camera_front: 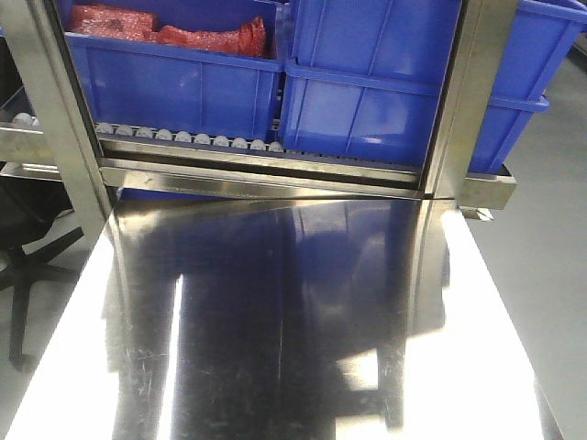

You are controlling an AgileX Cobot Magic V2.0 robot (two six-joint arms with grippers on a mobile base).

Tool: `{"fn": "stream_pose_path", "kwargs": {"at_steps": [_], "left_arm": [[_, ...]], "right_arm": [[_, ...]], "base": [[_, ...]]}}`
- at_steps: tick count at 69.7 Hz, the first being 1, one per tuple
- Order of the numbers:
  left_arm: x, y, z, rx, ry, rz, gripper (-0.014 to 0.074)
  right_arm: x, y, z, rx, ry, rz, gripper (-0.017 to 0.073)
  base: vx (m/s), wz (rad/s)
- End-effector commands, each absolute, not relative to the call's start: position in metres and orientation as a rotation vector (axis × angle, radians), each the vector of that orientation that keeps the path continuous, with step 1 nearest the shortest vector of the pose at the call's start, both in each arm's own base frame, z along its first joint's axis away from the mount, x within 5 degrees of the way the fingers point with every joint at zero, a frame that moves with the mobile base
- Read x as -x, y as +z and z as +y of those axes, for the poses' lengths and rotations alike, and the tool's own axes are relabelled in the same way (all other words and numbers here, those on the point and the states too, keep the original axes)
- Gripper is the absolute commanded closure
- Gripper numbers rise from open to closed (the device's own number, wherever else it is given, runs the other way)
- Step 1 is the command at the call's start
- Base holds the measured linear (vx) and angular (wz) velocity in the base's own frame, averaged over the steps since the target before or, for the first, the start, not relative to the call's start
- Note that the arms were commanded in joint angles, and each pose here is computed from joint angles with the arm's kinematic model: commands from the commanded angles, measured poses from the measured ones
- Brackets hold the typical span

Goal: Move and align brake pads A on conveyor
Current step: 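Turn the base away from the steel table toward the yellow floor line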

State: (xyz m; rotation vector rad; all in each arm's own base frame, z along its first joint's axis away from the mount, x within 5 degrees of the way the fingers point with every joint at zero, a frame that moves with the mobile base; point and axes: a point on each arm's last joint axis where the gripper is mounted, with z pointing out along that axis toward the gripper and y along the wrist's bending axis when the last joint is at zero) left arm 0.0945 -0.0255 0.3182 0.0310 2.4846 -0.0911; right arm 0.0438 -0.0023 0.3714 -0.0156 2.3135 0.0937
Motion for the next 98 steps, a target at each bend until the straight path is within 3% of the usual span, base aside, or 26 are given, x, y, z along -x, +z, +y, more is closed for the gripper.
{"fn": "stream_pose_path", "kwargs": {"at_steps": [1,35,98], "left_arm": [[-0.098,0.3306,-0.0268,-0.03,-0.123,2.4,0.06],[-0.098,0.3306,-0.0268,-0.03,-0.123,2.4,0.06],[-0.0979,0.3304,-0.0267,-0.03,-0.122,2.402,0.06]], "right_arm": [[-0.0442,0.3774,-0.0045,0.013,0.066,2.294,0.056],[-0.0442,0.3774,-0.0045,0.013,0.066,2.294,0.056],[-0.0442,0.3774,-0.0044,0.013,0.067,2.294,0.056]], "base": [[-0.02,0.06],[-0.07,0.22],[-0.22,0.5]]}}
